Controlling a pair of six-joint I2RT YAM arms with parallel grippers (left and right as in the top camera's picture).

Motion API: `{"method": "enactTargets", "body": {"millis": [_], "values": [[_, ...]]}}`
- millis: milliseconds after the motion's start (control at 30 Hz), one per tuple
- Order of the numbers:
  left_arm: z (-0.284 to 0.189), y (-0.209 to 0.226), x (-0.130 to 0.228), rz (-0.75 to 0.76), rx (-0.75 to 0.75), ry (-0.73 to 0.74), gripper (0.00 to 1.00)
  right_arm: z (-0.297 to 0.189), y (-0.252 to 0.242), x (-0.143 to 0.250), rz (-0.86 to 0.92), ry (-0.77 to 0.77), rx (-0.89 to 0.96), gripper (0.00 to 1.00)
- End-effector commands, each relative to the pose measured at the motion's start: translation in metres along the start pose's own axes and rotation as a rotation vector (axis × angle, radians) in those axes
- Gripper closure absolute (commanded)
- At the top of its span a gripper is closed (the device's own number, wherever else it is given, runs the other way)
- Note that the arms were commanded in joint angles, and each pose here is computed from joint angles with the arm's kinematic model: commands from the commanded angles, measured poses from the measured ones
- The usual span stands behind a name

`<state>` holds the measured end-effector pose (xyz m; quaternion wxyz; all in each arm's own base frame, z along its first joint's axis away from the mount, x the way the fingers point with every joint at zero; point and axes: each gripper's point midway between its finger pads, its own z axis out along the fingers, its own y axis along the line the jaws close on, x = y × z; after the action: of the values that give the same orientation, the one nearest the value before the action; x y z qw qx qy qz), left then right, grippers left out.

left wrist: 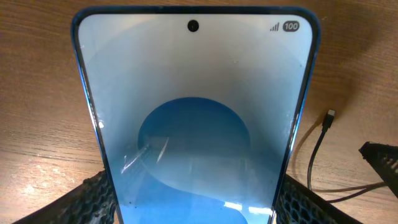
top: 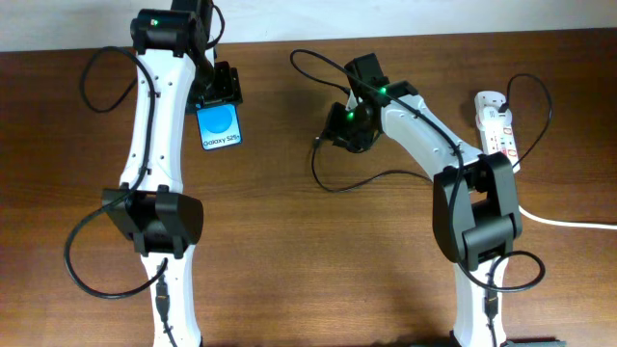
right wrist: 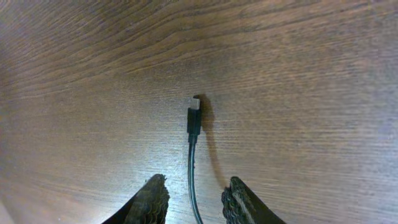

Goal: Plug charger to phone and switch on socket
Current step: 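Reach the right gripper to the black cable's USB-C end and grasp it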

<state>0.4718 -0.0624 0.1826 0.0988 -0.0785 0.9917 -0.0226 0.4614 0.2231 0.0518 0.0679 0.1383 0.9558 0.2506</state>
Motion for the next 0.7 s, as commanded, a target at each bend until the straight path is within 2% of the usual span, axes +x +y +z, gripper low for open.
{"method": "enactTargets", "body": {"millis": [0,233,267,467,667], "values": [[-0.006,-0.002,-0.005,-0.017,0.016,-0.025,1.0,0.017,0.002,0.002,-0.012,0.003,0.018,0.66],[-0.006,-0.002,-0.004,-0.016,0.015,-0.023,1.0,0.035,-0.005,-0.002,0.023,-0.001,0.024,0.67],[-0.006,-0.002,-0.004,-0.017,0.015,-0.023,1.0,0.037,-0.005,-0.003,0.037,-0.004,0.02,0.7],[-0.006,-0.002,-0.005,-0.016,0.015,-0.024,1.0,0.06,0.002,0.013,0.027,0.025,0.027,0.7],[-0.006,-0.002,-0.005,-0.016,0.016,-0.026,1.0,0.063,-0.001,0.014,0.041,0.033,0.035,0.71]]}}
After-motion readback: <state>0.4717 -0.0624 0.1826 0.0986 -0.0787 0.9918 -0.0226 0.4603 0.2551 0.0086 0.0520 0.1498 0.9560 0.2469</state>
